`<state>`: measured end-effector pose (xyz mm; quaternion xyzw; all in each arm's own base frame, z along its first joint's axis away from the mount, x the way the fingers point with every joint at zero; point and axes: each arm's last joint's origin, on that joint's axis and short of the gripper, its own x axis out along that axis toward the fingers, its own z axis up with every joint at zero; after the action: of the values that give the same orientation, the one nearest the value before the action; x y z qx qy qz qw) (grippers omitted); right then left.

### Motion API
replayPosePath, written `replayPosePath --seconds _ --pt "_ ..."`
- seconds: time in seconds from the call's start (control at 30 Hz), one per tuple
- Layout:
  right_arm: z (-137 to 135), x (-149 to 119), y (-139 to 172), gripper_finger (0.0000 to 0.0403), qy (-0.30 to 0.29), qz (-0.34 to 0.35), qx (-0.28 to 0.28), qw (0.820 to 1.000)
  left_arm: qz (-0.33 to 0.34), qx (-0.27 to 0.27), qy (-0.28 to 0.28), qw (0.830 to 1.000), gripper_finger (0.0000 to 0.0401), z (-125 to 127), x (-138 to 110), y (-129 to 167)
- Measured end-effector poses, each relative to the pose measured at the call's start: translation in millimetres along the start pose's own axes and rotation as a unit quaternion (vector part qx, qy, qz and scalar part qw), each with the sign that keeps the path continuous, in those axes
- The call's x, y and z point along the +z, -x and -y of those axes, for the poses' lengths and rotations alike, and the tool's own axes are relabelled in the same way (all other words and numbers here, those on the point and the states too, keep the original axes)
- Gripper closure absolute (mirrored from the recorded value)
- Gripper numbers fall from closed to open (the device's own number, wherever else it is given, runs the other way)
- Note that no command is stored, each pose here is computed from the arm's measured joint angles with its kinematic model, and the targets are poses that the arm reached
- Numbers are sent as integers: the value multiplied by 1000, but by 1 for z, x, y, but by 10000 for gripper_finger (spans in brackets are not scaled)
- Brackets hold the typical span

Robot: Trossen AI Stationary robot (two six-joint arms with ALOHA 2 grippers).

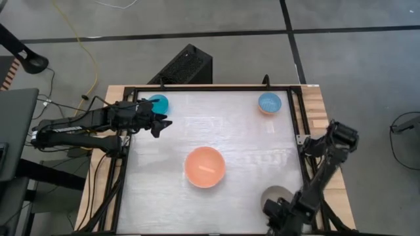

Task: Nest bowls inside each other
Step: Stack the gray bowl on top of the orange bowl

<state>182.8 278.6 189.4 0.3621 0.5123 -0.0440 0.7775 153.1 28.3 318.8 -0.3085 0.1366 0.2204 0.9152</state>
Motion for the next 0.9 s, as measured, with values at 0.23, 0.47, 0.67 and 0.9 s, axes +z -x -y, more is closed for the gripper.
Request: replayPosePath --seconds 0.23,0.47,0.67,0.9 --pt "0 78 41 401 87 126 21 988 3 -2 5 1000 163 0 1 0" --pt "11 159 65 402 143 192 66 969 2 -1 8 1000 163 0 0 0" --pt "17 191 75 402 178 217 98 955 -1 1 18 1000 163 0 0 0" --pt "15 223 61 403 230 239 173 927 -1 2 20 1000 163 0 0 0"
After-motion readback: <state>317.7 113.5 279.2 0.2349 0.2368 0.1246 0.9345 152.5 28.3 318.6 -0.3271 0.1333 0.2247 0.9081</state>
